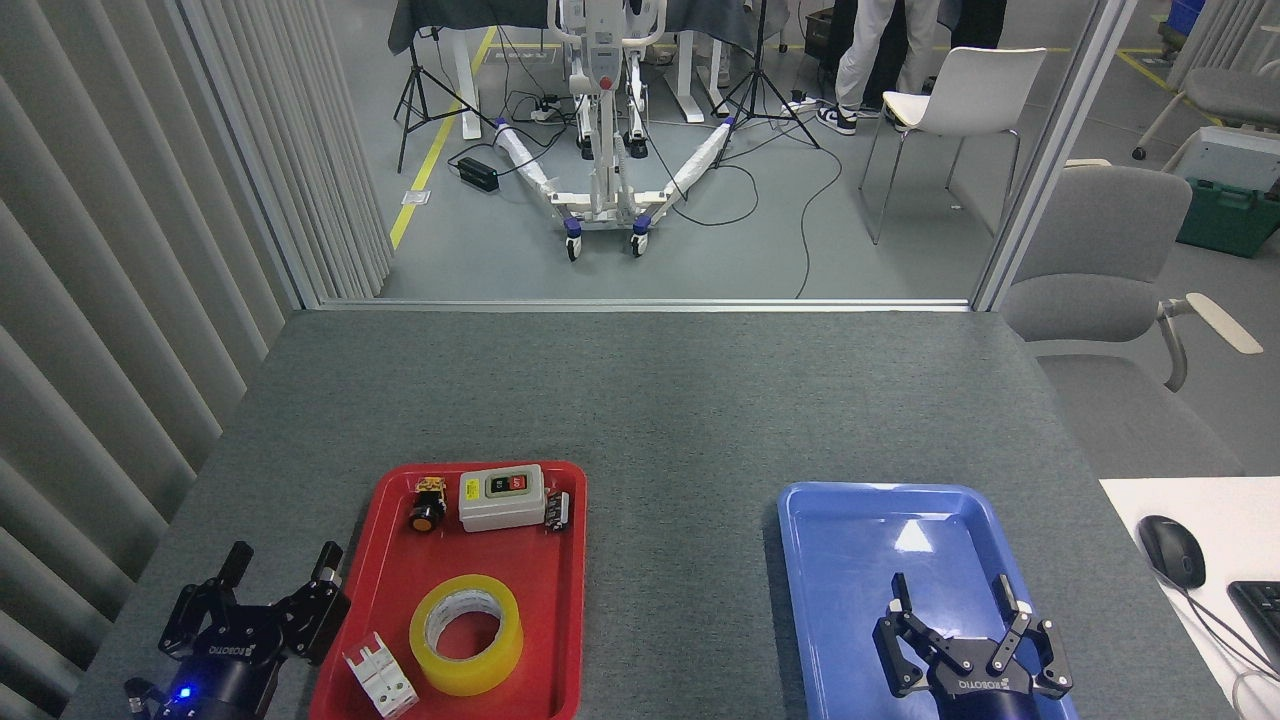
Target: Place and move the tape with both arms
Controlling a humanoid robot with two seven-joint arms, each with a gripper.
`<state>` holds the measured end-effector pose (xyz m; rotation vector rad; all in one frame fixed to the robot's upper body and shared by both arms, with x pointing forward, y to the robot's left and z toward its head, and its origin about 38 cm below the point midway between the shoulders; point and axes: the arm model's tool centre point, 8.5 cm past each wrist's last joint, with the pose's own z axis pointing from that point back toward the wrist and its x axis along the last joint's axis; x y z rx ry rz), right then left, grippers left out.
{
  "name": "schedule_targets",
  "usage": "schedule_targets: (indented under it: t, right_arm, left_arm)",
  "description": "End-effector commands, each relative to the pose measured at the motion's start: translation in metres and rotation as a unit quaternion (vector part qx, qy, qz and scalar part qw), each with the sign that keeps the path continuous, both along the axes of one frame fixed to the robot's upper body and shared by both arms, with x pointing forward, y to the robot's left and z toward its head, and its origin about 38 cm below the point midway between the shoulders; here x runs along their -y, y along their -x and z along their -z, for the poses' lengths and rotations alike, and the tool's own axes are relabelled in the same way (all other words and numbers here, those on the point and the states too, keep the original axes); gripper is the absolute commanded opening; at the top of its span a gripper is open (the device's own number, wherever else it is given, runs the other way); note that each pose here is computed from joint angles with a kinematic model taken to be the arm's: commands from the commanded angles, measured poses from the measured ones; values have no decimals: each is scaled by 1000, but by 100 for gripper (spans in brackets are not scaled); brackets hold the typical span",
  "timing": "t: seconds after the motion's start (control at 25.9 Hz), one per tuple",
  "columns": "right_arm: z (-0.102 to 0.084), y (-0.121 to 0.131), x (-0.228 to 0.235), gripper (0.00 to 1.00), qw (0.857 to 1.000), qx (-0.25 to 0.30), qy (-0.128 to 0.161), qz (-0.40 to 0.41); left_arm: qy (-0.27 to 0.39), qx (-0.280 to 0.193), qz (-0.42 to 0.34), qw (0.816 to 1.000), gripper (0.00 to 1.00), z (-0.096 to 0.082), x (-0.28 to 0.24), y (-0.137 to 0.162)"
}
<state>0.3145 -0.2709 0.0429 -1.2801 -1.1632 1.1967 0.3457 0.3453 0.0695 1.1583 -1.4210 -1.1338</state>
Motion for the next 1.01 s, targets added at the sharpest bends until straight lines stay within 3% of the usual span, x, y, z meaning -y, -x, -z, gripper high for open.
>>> schedule_targets:
  t: [0.0, 0.97]
  right_arm:
    - [-1, -1, 0, 100, 1000, 1, 0, 0]
    - [0, 4, -2, 100, 1000, 0, 14, -3]
  left_arm:
    - [2, -1, 0, 1000, 100, 1, 0, 0]
    - [7, -3, 0, 1000, 100, -1, -1, -1]
